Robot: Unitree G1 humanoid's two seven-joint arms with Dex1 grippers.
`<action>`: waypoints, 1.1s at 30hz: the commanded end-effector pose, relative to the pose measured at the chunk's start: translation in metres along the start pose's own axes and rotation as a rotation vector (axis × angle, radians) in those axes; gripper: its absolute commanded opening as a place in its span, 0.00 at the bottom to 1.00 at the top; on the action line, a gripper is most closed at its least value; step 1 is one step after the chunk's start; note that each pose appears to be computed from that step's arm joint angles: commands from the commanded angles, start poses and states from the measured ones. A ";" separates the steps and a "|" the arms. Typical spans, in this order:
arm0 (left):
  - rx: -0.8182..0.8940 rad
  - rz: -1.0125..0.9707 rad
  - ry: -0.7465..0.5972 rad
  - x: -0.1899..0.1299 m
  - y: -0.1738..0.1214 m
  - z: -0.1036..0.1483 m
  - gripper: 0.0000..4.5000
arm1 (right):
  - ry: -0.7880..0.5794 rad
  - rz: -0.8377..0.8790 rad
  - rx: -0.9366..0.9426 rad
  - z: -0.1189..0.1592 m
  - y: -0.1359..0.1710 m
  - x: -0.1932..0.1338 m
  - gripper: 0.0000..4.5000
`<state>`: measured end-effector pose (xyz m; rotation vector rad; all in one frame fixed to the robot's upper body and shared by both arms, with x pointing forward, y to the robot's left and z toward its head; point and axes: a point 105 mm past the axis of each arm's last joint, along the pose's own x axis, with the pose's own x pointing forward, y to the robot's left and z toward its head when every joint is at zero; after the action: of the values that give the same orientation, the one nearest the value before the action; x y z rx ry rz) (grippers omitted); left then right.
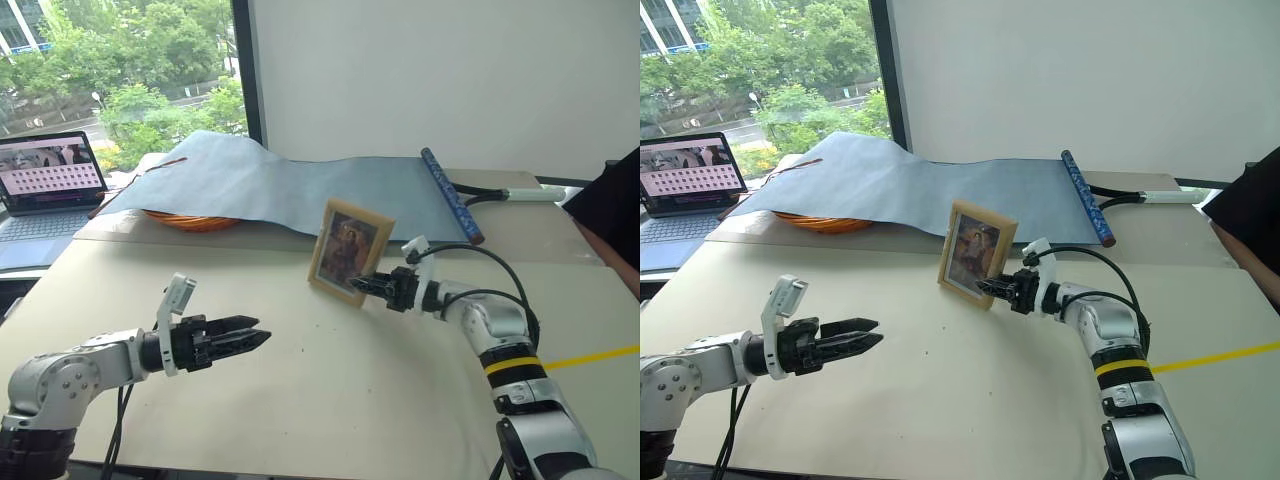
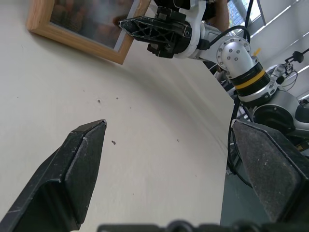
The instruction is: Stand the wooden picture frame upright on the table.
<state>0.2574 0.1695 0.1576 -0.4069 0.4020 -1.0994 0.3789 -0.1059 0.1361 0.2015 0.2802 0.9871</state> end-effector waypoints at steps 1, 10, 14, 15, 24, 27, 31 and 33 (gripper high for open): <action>0.042 -0.026 -0.026 -0.003 -0.009 0.008 1.00 | 0.034 0.056 0.070 -0.011 0.008 -0.002 0.28; 0.099 0.022 0.008 0.000 0.001 0.004 1.00 | 0.085 0.109 -0.002 -0.027 0.020 -0.001 0.28; 0.156 0.048 0.013 0.002 0.005 0.004 1.00 | 0.031 0.100 -0.056 -0.011 0.020 -0.014 0.55; 0.185 0.072 0.013 0.002 0.008 0.005 1.00 | 0.018 0.097 -0.070 -0.007 0.020 -0.021 0.63; 0.466 0.324 -0.166 -0.005 0.039 0.017 1.00 | -0.015 -0.103 -0.240 -0.004 0.018 -0.096 0.99; 0.493 0.451 -0.126 -0.007 0.055 0.008 1.00 | -0.104 -0.203 -0.392 0.000 0.028 -0.107 0.99; 0.575 0.495 -0.057 0.000 0.063 -0.010 1.00 | -0.161 -0.401 -0.491 -0.008 0.032 -0.118 0.99; 0.579 0.506 -0.067 0.004 0.065 -0.010 1.00 | -0.159 -0.435 -0.443 -0.017 0.031 -0.120 0.99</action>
<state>0.3005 0.1924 0.1073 0.1286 0.1489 -0.6686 0.2881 -0.1851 0.1317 -0.1470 0.0126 0.6303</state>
